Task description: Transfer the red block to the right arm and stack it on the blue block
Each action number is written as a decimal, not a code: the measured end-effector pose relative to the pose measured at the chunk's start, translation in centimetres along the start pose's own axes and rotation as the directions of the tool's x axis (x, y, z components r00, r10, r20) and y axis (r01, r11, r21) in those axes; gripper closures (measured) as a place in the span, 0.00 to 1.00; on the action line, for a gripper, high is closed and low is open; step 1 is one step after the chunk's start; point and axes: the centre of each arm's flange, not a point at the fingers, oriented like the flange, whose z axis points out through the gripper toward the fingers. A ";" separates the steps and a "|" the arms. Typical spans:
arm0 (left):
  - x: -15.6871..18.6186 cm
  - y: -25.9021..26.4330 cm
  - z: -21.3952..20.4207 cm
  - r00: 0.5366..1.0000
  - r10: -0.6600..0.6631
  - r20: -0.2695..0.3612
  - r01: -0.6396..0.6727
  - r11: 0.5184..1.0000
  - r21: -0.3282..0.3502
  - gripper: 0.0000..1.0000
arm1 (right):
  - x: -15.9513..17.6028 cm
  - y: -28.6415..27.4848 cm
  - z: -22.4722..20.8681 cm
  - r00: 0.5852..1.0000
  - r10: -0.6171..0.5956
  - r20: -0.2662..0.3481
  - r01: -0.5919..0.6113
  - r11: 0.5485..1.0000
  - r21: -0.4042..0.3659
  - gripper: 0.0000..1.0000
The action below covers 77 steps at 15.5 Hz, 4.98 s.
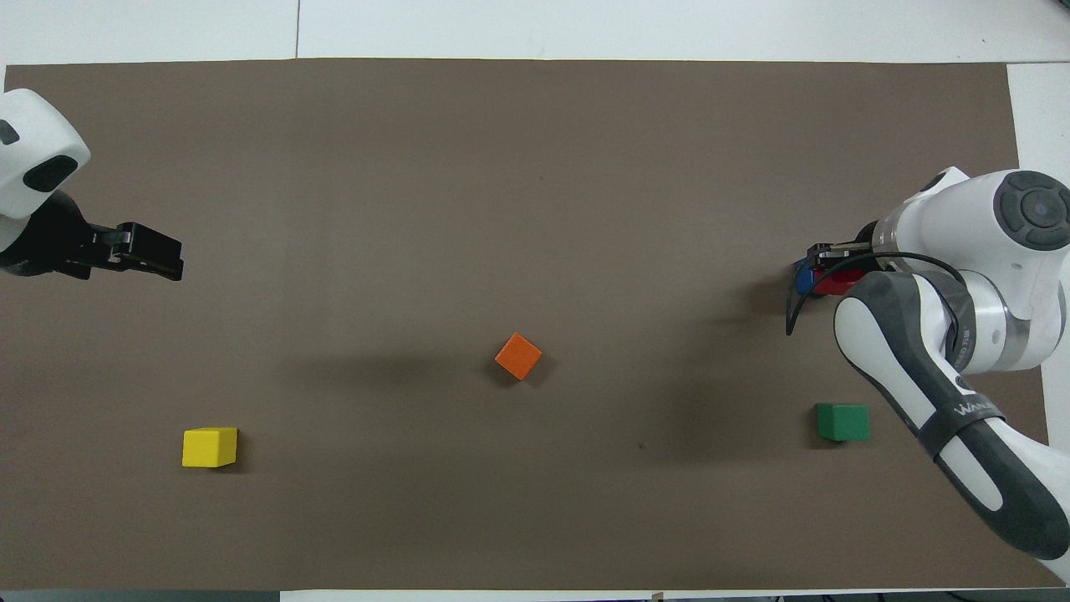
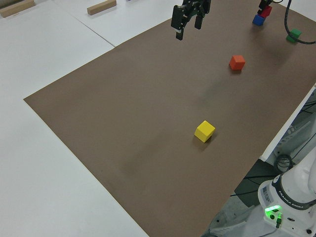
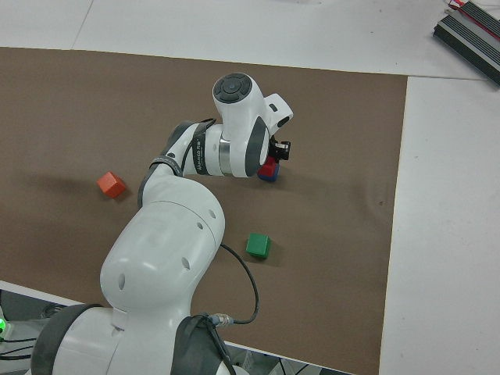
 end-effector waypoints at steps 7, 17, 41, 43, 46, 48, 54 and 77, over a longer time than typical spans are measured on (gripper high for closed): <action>0.0 0.0 0.0 1.000 0.000 0.000 0.000 1.000 0.000 0.00 | 0.1 0.1 0.0 1.000 0.001 -0.007 -0.001 1.000 0.000 0.42; 0.0 0.0 0.0 1.000 0.000 0.000 0.000 1.000 0.000 0.00 | 0.4 0.2 0.1 1.000 0.003 -0.029 -0.003 1.000 0.002 0.42; 0.0 0.0 0.0 1.000 0.000 0.000 0.000 1.000 0.000 0.00 | 2.1 0.0 -4.4 0.999 0.003 0.048 -0.003 1.000 -0.004 0.00; 0.0 0.0 0.0 1.000 0.000 0.000 0.000 1.000 0.000 0.00 | 2.0 -0.2 -7.8 0.999 0.010 0.049 -0.010 1.000 0.005 0.00; 0.0 0.0 0.0 1.000 0.000 0.000 0.000 1.000 0.000 0.00 | 0.6 -0.5 -12.8 0.998 0.031 0.054 -0.034 0.998 0.045 0.00; 0.0 0.0 0.0 1.000 0.000 0.000 0.000 1.000 0.000 0.00 | -0.6 -0.5 -15.8 0.998 0.025 0.056 -0.028 0.998 0.048 0.00; 0.0 -0.1 -0.1 1.000 -0.002 -0.002 0.002 1.000 0.000 0.00 | -3.4 0.3 -23.1 0.989 -0.082 0.120 0.076 0.996 0.056 0.00; -0.2 -0.8 -0.4 1.000 -0.014 -0.007 0.014 1.000 0.000 0.00 | -2.6 1.7 -25.9 0.988 -0.076 0.132 0.072 0.997 0.034 0.00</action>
